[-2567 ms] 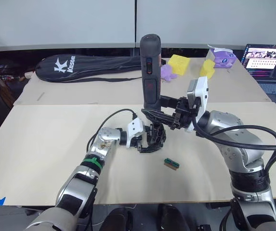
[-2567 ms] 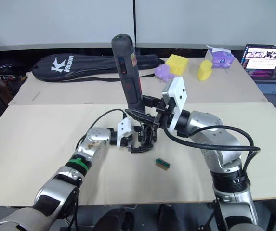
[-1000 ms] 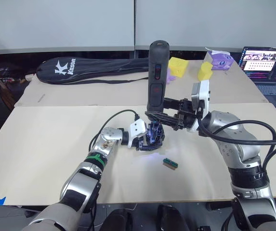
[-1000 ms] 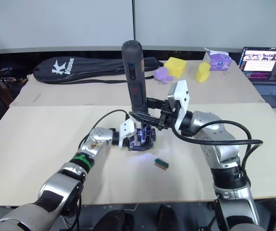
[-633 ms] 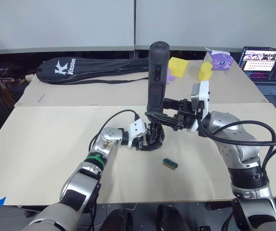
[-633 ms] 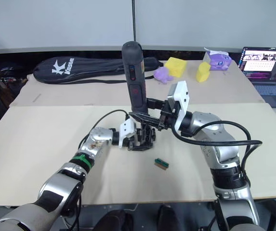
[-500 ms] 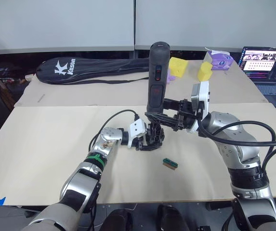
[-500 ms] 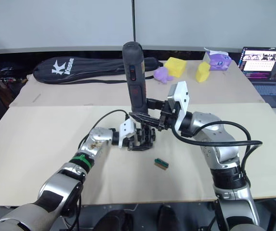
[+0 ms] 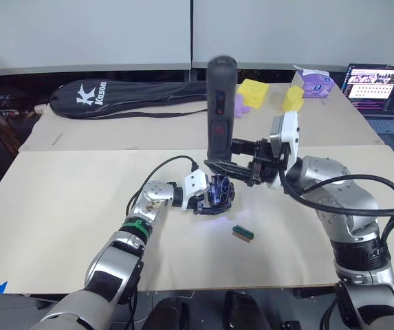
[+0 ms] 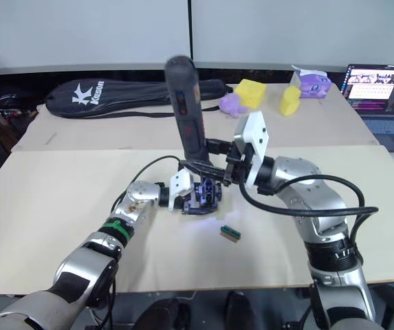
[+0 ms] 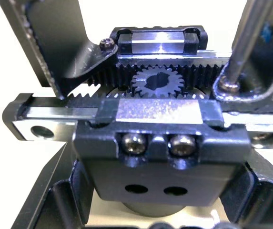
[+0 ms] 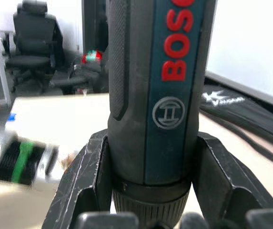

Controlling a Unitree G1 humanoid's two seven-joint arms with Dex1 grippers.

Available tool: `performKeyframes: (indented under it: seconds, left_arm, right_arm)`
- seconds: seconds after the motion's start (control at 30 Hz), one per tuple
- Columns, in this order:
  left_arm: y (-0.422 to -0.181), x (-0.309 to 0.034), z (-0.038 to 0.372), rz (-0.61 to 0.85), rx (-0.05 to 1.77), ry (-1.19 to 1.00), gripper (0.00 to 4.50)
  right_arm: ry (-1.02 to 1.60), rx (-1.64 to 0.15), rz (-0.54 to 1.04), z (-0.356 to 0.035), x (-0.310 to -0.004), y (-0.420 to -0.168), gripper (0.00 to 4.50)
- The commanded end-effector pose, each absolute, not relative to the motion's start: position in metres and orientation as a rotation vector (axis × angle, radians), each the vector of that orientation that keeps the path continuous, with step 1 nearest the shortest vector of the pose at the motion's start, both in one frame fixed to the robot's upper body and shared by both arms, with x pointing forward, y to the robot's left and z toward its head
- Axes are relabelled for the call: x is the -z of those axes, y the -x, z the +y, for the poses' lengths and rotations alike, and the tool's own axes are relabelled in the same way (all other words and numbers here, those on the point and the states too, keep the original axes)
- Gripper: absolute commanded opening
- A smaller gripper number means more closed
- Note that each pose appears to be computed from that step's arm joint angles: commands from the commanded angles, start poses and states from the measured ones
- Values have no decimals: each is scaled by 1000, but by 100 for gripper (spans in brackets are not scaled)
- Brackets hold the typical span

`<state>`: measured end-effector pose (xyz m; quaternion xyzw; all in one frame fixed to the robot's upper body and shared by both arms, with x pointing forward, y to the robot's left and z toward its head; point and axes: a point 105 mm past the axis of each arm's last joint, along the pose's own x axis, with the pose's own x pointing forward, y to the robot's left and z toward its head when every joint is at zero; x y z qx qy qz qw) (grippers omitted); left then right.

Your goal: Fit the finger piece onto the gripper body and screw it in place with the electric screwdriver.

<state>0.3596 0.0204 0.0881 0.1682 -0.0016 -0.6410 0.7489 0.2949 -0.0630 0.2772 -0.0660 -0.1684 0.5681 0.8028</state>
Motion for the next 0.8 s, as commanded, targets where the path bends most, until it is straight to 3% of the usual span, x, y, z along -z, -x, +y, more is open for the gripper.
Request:
performKeyframes:
  seconds: [0.03, 0.13, 0.27, 0.33, 0.4, 0.6, 0.8]
  left_arm:
    - [-359, -83, 25, 23, 1408, -383, 282]
    - [-359, -83, 26, 29, 1412, -385, 282]
    - [-363, -87, 28, 39, 1402, -391, 282]
    - [-365, -89, 32, 41, 1403, -400, 390]
    - [-365, -91, 36, 45, 1413, -406, 446]
    - [-347, -100, 66, 31, 1531, -490, 450]
    - [-301, -109, 79, 49, 1707, -467, 450]
  right_arm:
    - [111, -1216, -616, -68, -346, -264, 193]
    - [59, -1277, -602, -65, -352, -251, 193]
    - [46, -1373, -527, -63, -335, -234, 193]
    - [48, -1418, -464, -64, -322, -225, 193]
    - [56, -1429, -421, -69, -309, -220, 193]
    - [119, -1368, -326, -82, -273, -200, 193]
    - [171, -1201, -317, -94, -245, -195, 193]
